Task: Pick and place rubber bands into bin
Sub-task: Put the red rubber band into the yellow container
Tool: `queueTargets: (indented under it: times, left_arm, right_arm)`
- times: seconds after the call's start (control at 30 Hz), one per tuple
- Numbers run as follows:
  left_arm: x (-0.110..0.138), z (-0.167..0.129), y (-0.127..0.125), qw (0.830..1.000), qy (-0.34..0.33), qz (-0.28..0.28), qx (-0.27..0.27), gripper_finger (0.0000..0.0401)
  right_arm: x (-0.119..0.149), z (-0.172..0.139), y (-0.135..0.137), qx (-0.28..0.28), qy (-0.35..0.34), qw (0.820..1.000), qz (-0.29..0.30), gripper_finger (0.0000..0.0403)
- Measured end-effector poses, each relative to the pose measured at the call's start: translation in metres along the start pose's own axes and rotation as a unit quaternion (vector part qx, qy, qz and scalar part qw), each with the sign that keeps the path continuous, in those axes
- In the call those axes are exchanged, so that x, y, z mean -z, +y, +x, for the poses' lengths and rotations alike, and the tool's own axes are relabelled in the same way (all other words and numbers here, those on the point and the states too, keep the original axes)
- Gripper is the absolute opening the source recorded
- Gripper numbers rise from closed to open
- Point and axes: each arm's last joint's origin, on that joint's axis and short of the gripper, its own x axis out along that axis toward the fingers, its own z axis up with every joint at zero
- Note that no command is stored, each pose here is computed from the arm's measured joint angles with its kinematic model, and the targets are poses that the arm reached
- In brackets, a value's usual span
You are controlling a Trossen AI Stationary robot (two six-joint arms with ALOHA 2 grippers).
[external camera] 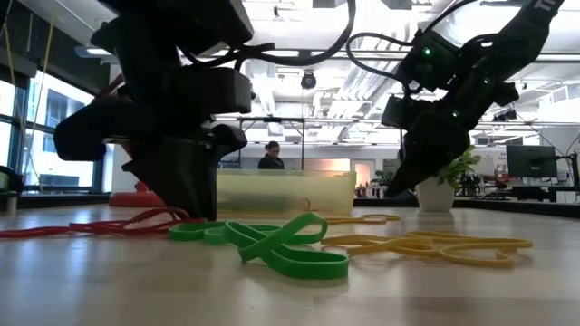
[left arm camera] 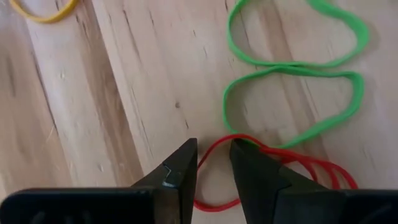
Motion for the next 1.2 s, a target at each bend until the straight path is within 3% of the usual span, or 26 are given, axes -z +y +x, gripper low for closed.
queueTargets:
  times: [0.2,0.4,0.8,1.2]
  left_arm:
    - [0.001,0.001,0.000,1.000,0.004,0.008,-0.010,0.0084]
    - [0.003,0.004,-0.001,1.000,0.015,0.009,-0.012,0.0011]
    - [0.001,-0.007,0.005,0.996,0.020,-0.046,-0.079,0.0001]
    - [-0.052,-0.076,0.019,0.988,-0.040,-0.033,-0.143,0.0000]
  right_arm:
    - [0.000,0.000,0.000,0.001,-0.002,1.000,0.000,0.0138]
    - [-0.001,0.000,0.000,0.003,-0.004,1.000,0.000,0.0138]
    - [-0.001,0.000,0.000,0.006,-0.006,1.000,0.001,0.0138]
    - [0.001,0.000,0.000,-0.001,0.005,1.000,0.006,0.0138]
